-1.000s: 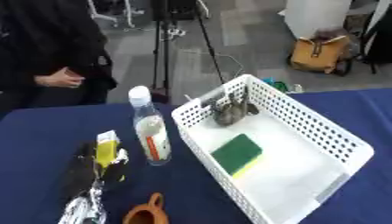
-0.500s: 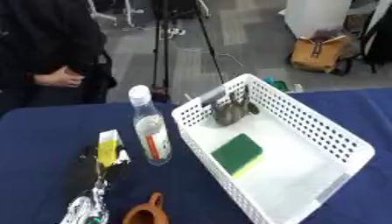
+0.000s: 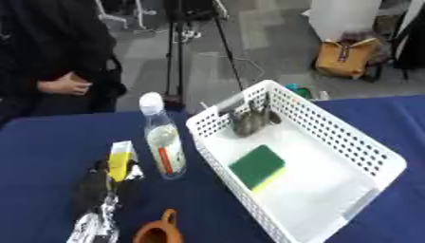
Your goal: Pick up objects on the table and place them in the box.
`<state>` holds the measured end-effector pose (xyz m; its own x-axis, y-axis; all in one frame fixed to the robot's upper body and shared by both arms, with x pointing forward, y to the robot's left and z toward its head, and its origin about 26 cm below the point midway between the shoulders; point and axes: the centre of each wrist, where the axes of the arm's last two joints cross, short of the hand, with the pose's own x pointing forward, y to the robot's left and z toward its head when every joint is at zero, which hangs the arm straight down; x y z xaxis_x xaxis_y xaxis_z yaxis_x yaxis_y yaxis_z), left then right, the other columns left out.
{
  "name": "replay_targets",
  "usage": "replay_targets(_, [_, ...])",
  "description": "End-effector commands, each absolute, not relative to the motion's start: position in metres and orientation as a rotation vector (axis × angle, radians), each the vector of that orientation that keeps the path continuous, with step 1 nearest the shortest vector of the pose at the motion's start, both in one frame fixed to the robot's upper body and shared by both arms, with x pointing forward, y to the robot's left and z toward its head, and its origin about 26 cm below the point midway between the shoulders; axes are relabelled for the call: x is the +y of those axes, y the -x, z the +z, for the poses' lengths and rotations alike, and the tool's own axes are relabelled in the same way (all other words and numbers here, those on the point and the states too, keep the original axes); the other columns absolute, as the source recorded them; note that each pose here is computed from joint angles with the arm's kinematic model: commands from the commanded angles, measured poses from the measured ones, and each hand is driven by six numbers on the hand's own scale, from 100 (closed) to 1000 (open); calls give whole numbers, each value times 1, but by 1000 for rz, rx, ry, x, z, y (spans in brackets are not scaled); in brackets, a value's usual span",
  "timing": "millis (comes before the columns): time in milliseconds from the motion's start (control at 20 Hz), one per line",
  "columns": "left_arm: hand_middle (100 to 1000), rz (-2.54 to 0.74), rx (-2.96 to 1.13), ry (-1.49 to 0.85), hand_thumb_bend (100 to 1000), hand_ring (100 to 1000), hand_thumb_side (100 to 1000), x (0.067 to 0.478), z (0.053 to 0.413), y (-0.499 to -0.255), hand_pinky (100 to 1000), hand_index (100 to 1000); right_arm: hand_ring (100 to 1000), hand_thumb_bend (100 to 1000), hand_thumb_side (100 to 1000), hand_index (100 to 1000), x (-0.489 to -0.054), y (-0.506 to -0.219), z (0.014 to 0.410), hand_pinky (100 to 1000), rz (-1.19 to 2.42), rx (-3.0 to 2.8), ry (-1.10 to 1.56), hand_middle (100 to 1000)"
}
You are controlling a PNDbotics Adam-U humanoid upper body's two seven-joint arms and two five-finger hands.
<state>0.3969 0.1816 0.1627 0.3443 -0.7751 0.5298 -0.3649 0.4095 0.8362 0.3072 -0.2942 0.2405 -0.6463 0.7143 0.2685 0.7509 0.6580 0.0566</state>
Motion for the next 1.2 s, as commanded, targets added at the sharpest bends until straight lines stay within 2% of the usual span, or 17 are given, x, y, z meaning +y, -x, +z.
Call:
replay_targets(50, [809,-380,-1247,-1184,133,588,906,182,166,-399,284,1000,506,100,766,587,-293,-305,247,619,-254,-2679,1185,488])
replay_targets(300, [755,-382,-1207,-1168,100,552,890,181,163,-401,283,1000,506,100,766,588,-293,-305,247,619,-256,-2681,1183,489])
replay_targets(350, [687,-381,-1203,-1166,100,517,874,181,163,-401,256,992,506,100,766,588,-293,-305,247,620,-255,-2681,1183,488])
replay_targets(500, [646,-370,-1187,-1162,100,494,874,181,161,-402,230,979,506,100,766,588,-293,-305,247,620,-255,-2680,1182,488])
replay_targets(550, [588,-368,-1185,-1161,100,474,879,181,161,-402,199,961,506,100,767,588,-293,-305,247,620,-255,-2680,1182,488])
replay_targets(650, [541,-359,-1181,-1158,100,449,865,182,161,-402,165,940,506,100,768,588,-293,-305,247,620,-256,-2680,1182,488])
replay_targets(900, [503,-348,-1178,-1159,100,410,848,182,161,-401,125,914,506,100,768,589,-293,-305,246,620,-257,-2678,1182,489])
replay_targets(950, [481,-347,-1178,-1162,100,371,820,182,161,-401,100,895,506,100,768,589,-293,-305,246,621,-257,-2677,1182,489])
replay_targets(1000, [481,-345,-1177,-1167,100,371,820,182,161,-401,100,895,506,100,768,589,-293,-305,246,621,-257,-2677,1183,489])
replay_targets(1200, [415,-342,-1176,-1207,100,262,731,182,162,-400,100,863,506,100,768,589,-293,-305,246,621,-256,-2675,1184,489])
